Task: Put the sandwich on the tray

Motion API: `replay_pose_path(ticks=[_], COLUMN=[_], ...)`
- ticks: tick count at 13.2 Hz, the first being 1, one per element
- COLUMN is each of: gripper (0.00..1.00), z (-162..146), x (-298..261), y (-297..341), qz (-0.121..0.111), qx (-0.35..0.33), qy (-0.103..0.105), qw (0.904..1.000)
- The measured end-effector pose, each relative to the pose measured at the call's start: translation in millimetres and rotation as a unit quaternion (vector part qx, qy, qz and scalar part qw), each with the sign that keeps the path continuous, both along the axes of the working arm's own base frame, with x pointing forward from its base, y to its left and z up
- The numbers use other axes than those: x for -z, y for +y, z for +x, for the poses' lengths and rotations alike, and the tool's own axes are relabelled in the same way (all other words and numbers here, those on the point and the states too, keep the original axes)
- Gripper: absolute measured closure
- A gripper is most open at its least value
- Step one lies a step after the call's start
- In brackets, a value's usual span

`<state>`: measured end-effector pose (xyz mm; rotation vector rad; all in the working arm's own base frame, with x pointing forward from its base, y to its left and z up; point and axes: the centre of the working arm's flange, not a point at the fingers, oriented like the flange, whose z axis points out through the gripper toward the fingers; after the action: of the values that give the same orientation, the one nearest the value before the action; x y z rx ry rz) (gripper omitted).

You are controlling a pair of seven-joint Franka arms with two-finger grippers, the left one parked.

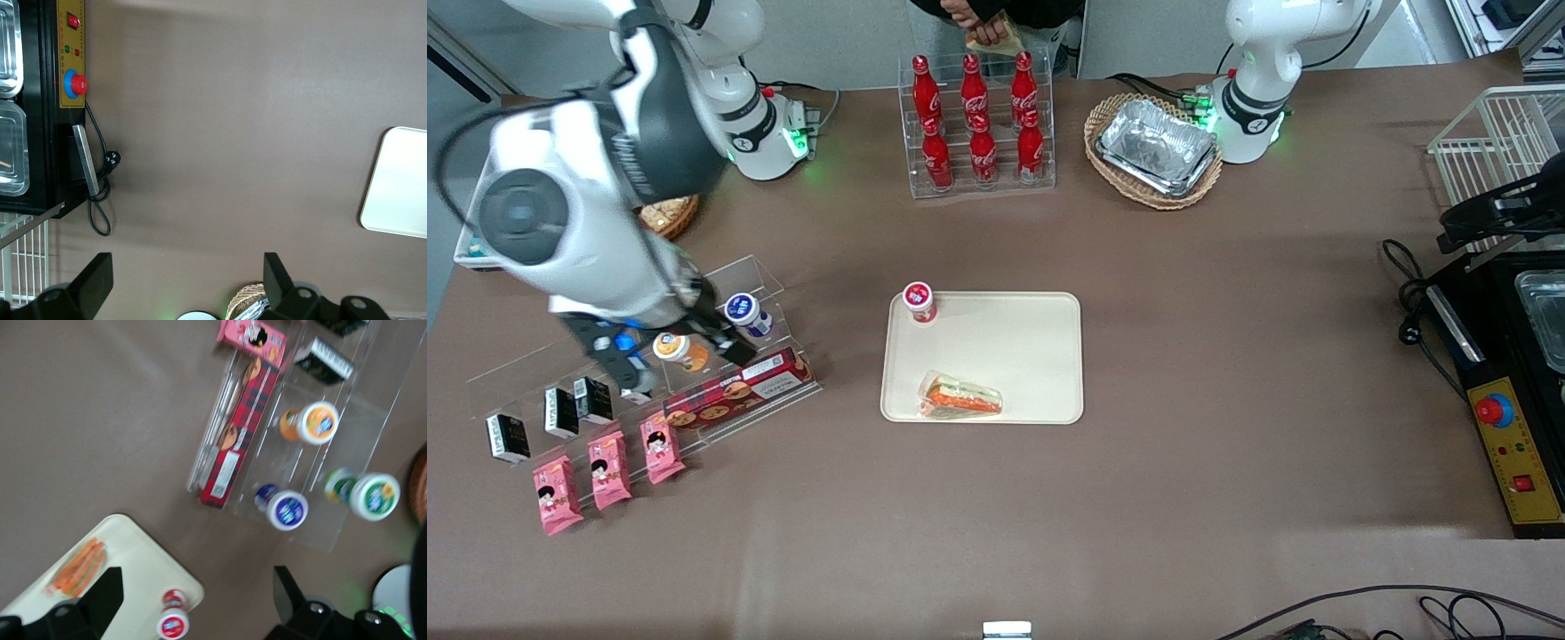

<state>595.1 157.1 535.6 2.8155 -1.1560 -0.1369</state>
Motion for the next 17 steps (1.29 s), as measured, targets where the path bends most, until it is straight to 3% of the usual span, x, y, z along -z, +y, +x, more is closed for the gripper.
replay_pose_path(ticks=[4, 7, 8, 11, 12, 14, 17], gripper=[0.0, 0.0, 0.0, 0.0, 0.0, 0.0, 0.0], z=[2, 8, 12, 19, 18, 11, -13], x=[-22, -29, -31, -36, -39, -52, -71], y=[-57, -90, -106, -157, -171, -188, -198], qz=[0.016, 0.025, 0.028, 0.033, 0.033, 0.031, 0.034], qx=[-0.08, -0.166, -0.205, -0.345, -0.365, -0.372, -0.364], qy=[-0.004, -0.019, -0.028, -0.041, -0.044, -0.05, -0.052], qw=[0.9966, 0.9856, 0.9779, 0.9369, 0.9295, 0.9265, 0.9295])
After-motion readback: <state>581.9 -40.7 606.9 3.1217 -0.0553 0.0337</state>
